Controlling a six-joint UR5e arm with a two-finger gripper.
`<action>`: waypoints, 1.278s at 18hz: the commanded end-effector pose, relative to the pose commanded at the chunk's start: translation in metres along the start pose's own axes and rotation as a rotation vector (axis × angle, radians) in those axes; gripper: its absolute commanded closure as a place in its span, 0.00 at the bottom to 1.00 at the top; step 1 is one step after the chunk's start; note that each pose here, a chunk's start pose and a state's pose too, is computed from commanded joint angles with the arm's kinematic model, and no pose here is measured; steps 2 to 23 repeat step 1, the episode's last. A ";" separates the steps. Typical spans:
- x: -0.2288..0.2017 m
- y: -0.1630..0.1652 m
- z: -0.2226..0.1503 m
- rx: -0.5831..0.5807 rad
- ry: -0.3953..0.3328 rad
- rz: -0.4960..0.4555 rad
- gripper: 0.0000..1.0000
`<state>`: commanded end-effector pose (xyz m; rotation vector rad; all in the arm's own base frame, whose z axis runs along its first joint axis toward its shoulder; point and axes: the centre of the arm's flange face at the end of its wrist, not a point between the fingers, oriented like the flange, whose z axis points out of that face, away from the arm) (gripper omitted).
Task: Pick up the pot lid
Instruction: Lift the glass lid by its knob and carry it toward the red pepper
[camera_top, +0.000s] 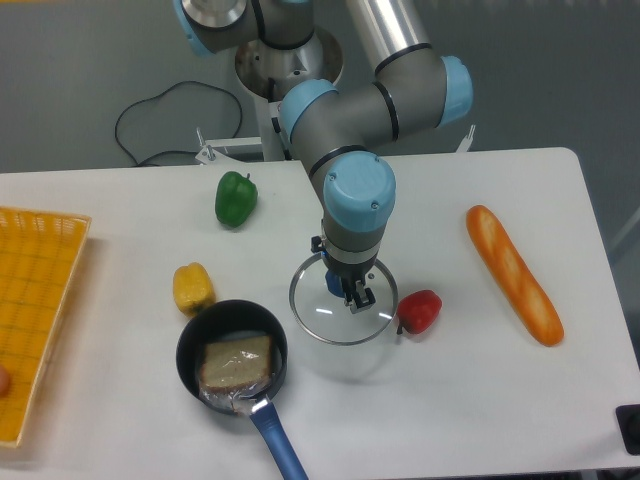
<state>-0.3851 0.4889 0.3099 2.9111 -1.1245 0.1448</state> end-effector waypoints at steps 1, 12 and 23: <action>0.000 0.002 0.001 0.004 0.003 -0.005 0.55; 0.000 0.002 0.001 0.004 0.003 -0.005 0.55; 0.000 0.002 0.001 0.004 0.003 -0.005 0.55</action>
